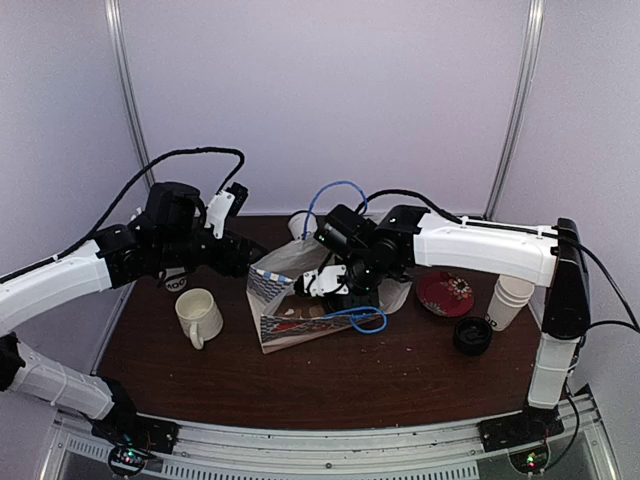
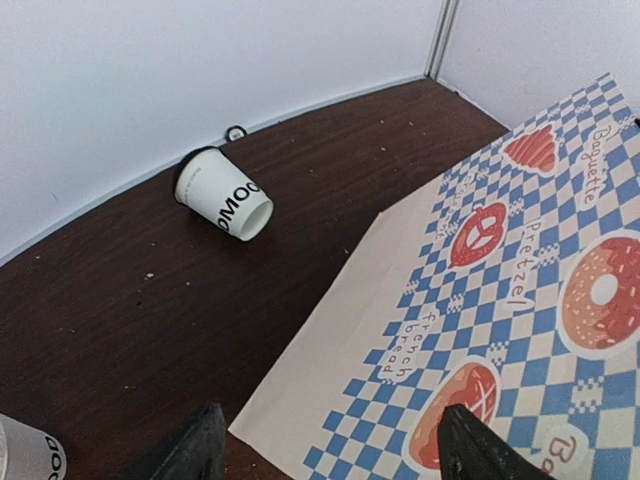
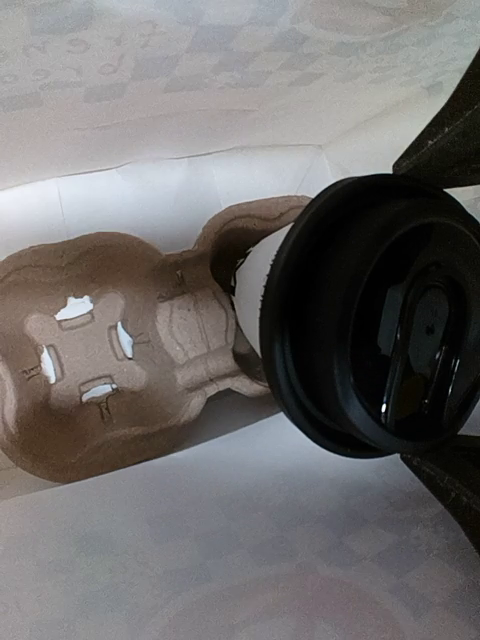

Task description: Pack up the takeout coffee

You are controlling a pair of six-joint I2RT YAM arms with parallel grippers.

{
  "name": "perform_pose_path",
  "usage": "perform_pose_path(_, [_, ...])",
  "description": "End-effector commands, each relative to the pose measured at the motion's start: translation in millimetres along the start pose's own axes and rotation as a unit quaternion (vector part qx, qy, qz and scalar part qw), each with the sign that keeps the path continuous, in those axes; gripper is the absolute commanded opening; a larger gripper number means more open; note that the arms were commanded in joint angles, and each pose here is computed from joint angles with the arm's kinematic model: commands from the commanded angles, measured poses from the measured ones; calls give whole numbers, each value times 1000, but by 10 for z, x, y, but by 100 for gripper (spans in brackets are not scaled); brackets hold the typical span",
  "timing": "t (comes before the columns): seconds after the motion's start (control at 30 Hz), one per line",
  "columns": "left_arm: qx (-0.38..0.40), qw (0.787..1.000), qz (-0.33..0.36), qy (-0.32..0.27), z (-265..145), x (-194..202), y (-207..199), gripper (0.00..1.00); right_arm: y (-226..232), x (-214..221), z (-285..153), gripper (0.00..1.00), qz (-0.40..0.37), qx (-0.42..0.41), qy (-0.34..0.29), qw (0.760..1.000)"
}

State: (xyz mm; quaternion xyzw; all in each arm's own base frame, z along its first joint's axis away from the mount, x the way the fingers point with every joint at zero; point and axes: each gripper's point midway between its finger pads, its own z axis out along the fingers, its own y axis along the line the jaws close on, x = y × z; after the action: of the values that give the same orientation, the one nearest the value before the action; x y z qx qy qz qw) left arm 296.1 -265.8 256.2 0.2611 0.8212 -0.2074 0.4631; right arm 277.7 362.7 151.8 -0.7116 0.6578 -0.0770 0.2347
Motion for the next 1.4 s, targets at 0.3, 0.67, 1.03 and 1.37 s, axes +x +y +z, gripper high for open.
perform_pose_path(0.3, [-44,999,5,-14,-258,-53,302,76,400,104,-146,65,9,-181,62,981])
perform_pose_path(0.67, [-47,999,5,-12,-301,-27,328,77,665,177,-353,65,16,-266,75,961])
perform_pose_path(1.03, [-40,999,-1,-5,-254,-4,307,77,817,413,226,65,10,-258,92,962])
perform_pose_path(1.37, [-34,999,4,-1,-188,-55,283,77,631,409,-102,99,50,-236,67,968])
